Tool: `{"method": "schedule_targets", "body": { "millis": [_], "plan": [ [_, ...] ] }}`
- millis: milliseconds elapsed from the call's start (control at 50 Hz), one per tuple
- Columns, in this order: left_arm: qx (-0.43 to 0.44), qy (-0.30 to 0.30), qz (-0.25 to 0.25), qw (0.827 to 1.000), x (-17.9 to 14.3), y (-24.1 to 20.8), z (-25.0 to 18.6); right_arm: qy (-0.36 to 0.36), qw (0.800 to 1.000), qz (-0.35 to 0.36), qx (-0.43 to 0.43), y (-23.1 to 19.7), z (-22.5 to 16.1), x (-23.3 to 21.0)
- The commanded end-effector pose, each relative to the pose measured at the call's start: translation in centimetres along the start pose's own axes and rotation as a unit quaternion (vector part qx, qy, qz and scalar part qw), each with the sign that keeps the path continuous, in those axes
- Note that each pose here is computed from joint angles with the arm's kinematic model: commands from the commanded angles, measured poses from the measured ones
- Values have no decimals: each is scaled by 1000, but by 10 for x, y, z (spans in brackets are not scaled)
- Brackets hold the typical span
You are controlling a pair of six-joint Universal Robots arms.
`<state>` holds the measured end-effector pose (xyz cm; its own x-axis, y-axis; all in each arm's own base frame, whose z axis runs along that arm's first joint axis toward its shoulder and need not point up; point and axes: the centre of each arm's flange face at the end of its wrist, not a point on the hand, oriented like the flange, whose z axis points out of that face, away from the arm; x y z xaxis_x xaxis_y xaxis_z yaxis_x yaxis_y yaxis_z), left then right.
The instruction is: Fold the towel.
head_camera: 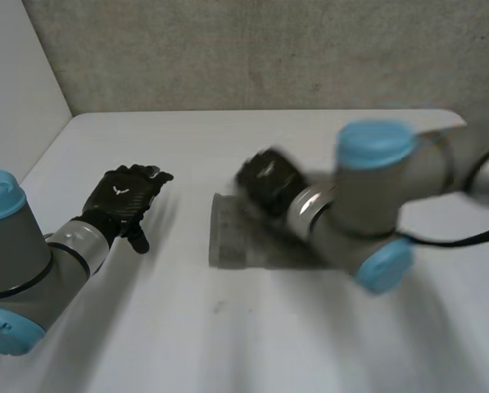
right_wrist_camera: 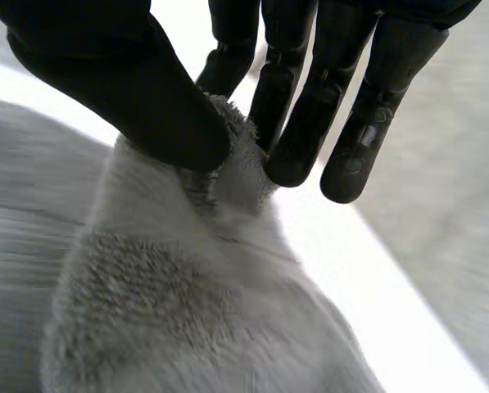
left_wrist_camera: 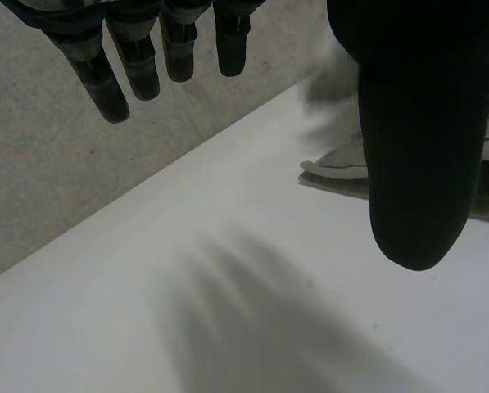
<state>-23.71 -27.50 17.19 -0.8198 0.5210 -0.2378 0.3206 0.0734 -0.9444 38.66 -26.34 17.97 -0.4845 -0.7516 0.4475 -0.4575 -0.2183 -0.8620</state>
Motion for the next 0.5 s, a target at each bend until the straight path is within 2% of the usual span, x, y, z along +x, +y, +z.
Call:
{"method": "schedule_targets", "body": {
  "millis": [20, 60, 80, 120, 140, 180, 360, 500],
  "plan": [
    [0, 0, 0, 1000, 0, 0, -1, -29, 999, 2, -39, 20, -4, -35],
    [2, 0, 0, 1000, 0, -1, -1, 24, 998, 21, -45, 14, -13, -3],
    [3, 0, 1, 1000, 0, -1, 0, 25, 998, 22, -45, 14, -14, -3],
    [5, -1, 1, 1000, -1, -3, 0, 91, 992, 58, -69, 27, -29, 50],
    [10, -1, 2, 1000, -1, -6, 0, 92, 992, 58, -69, 27, -29, 51],
    [12, -1, 3, 1000, -1, -7, 1, 129, 984, 83, -95, 45, -47, 82],
    [24, 10, 4, 1000, 7, -14, 1, 109, 966, 145, -184, 118, -86, 86],
    [22, 16, 1, 1000, 12, -13, -1, 122, 969, 140, -163, 126, -88, 89]
  ]
}}
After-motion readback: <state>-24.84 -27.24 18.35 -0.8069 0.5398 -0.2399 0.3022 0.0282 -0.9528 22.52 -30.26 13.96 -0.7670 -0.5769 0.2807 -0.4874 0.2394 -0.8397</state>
